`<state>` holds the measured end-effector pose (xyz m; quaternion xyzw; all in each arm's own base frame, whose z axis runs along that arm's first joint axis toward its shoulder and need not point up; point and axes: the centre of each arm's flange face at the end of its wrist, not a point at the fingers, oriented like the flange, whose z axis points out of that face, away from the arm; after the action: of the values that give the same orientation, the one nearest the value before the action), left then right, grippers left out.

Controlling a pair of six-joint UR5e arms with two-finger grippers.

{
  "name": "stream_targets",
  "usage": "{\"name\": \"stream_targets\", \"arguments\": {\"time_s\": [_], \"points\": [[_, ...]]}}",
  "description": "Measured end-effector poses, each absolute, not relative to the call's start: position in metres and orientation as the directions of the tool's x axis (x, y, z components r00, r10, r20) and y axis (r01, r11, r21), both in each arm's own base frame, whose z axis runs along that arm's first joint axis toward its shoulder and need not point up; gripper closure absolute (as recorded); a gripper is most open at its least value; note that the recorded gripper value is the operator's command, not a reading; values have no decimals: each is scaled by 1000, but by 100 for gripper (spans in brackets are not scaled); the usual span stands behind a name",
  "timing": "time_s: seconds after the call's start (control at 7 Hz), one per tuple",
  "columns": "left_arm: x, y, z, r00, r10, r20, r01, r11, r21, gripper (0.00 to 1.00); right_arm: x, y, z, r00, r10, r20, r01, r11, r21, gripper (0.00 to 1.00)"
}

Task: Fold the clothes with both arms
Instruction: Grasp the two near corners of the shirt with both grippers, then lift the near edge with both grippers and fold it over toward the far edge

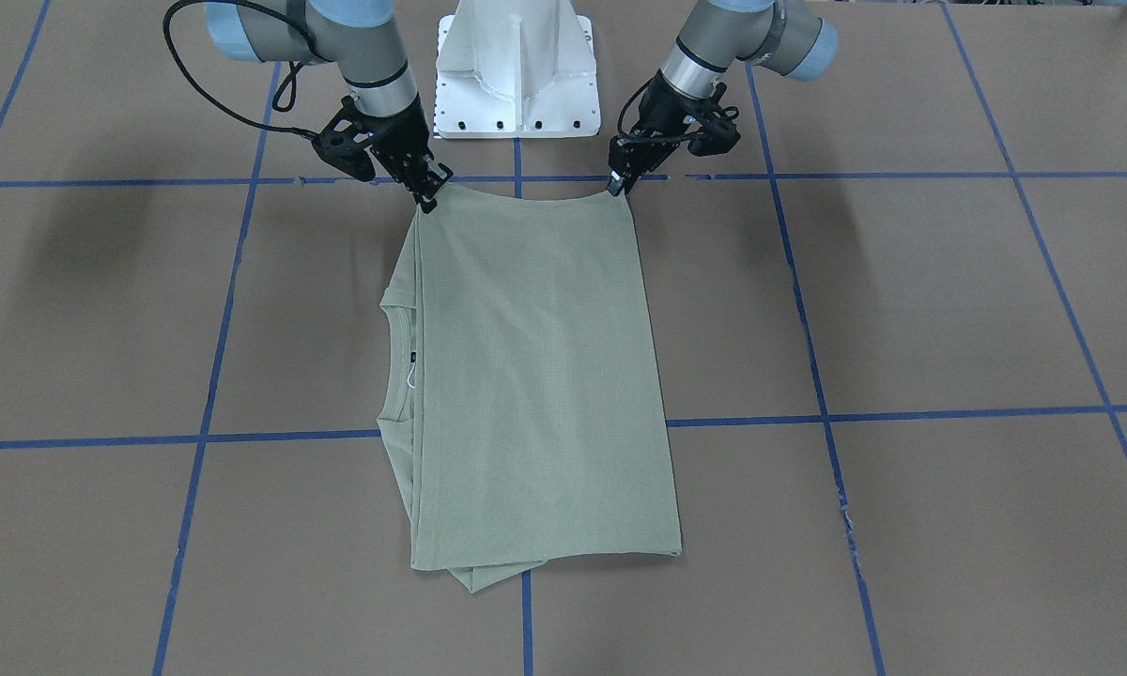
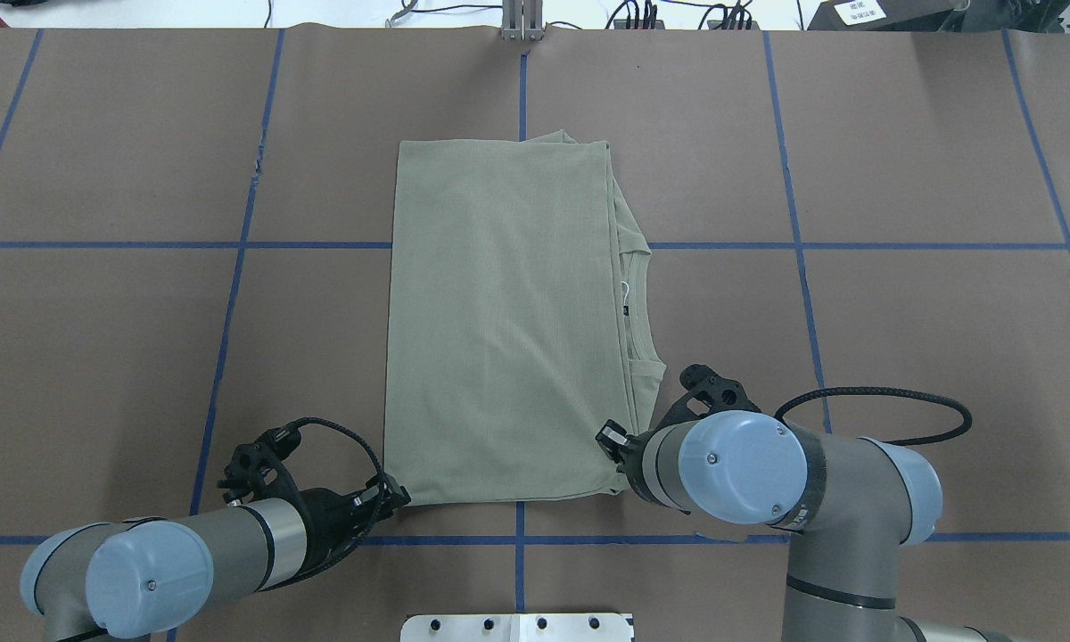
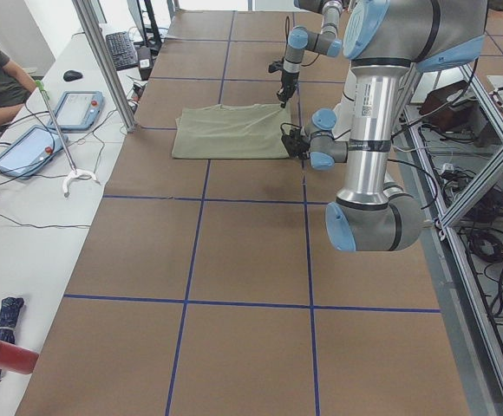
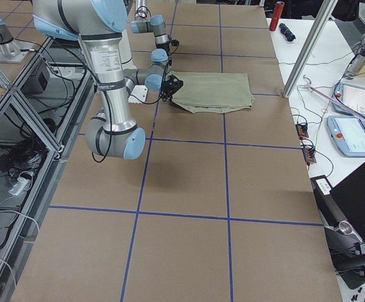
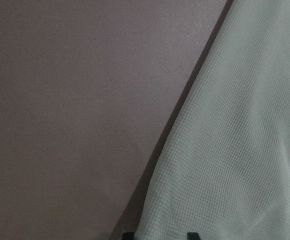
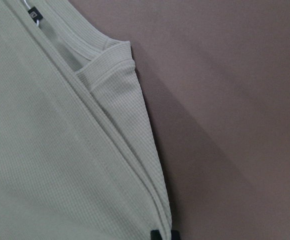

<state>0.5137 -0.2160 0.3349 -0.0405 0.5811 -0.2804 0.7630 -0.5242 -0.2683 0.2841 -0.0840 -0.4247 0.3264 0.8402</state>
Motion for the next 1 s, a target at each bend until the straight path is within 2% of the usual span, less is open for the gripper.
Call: {"name": "stream_targets", "arguments": {"time_s": [0.57, 0.86, 1.0], "points": [[474, -207, 298, 107, -483, -869, 351, 836, -422, 100, -514, -245, 280, 421, 618, 664, -456, 777, -433, 100], [446, -172, 251, 84, -535, -841, 312, 815, -488, 100, -471, -208, 268, 386, 638, 666, -427, 764, -484, 100], [436, -164, 223, 59, -548, -835, 293, 809, -510, 100, -453, -208, 257, 347, 654, 672, -430, 748, -506, 100]]}}
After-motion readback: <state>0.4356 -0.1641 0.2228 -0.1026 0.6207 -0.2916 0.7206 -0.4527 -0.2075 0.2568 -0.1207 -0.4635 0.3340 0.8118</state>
